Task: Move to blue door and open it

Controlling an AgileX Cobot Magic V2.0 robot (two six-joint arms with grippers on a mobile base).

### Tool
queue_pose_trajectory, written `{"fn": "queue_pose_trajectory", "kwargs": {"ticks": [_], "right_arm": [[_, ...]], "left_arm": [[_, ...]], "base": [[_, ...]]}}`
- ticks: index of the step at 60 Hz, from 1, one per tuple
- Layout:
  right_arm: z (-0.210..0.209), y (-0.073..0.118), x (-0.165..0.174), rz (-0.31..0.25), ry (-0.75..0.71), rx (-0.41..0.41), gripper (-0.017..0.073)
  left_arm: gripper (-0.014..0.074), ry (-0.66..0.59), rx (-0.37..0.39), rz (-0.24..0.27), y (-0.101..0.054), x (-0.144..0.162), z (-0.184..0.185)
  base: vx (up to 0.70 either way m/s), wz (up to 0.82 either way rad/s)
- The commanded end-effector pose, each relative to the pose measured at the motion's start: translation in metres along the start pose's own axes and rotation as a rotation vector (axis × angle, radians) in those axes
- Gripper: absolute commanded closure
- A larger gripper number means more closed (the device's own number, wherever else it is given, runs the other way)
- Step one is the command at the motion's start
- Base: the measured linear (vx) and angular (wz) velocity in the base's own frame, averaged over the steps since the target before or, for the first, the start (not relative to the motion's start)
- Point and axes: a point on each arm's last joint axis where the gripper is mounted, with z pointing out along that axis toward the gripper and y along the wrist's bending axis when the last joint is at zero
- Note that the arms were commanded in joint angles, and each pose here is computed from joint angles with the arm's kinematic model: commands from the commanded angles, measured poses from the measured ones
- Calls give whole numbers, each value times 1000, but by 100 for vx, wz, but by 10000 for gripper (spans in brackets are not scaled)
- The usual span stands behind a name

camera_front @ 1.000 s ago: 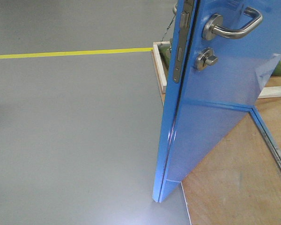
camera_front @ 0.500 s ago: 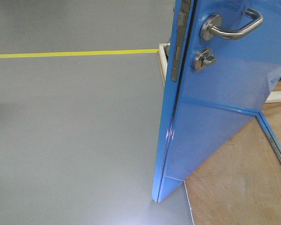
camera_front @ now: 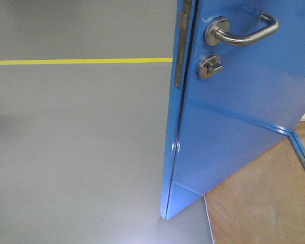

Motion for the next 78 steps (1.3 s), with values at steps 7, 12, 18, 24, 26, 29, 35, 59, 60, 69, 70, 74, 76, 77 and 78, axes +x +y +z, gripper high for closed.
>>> {"fn": "queue_pose_trajectory", "kwargs": {"ticks": [7, 12, 18, 24, 26, 29, 35, 59, 60, 69, 70, 74, 76, 77, 78], "right_arm": [[-10, 15, -16, -17, -89, -47, 557], [-10, 15, -16, -17, -89, -47, 557], [-10, 15, -16, -17, -89, -47, 557], [-10, 15, -16, -17, -89, -47, 557], [-10, 15, -16, -17, -89, -47, 557], [-10, 15, -16, -17, -89, -47, 557], [-10, 15, -16, -17, -89, -47, 557], [-10, 15, -16, -17, -96, -47, 557], [-10, 15, -16, -17, -96, -47, 557], [-10, 15, -16, -17, -96, -47, 557], [-10, 15, -16, -17, -96, -47, 557], [-10, 15, -16, -17, -94, -47, 557], [-10, 15, -16, -17, -94, -47, 557], [-10, 15, -16, -17, -94, -47, 557], [-10, 15, -16, -17, -94, -47, 557]], "left_arm": [[524, -86, 3, -9, 0, -6, 0], [524, -86, 3, -9, 0, -6, 0], [524, -86, 3, -9, 0, -6, 0], [524, -86, 3, -9, 0, -6, 0], [524, -86, 3, -9, 0, -6, 0], [524, -86, 3, -9, 0, -6, 0], [524, -86, 3, -9, 0, -6, 0], [524, -86, 3, -9, 0, -6, 0], [524, -86, 3, -9, 0, -6, 0], [524, -86, 3, -9, 0, -6, 0], [524, -86, 3, -9, 0, -6, 0], [524, -86, 3, -9, 0, -6, 0], [524, -86, 3, -9, 0, -6, 0], [524, -86, 3, -9, 0, -6, 0], [524, -86, 3, -9, 0, -6, 0]], "base": [[14, 5], [13, 3], [13, 4], [12, 5], [11, 4], [10, 4], [10, 2], [9, -3], [8, -1], [8, 1], [7, 3], [7, 4], [7, 4], [6, 4], [6, 5]]}}
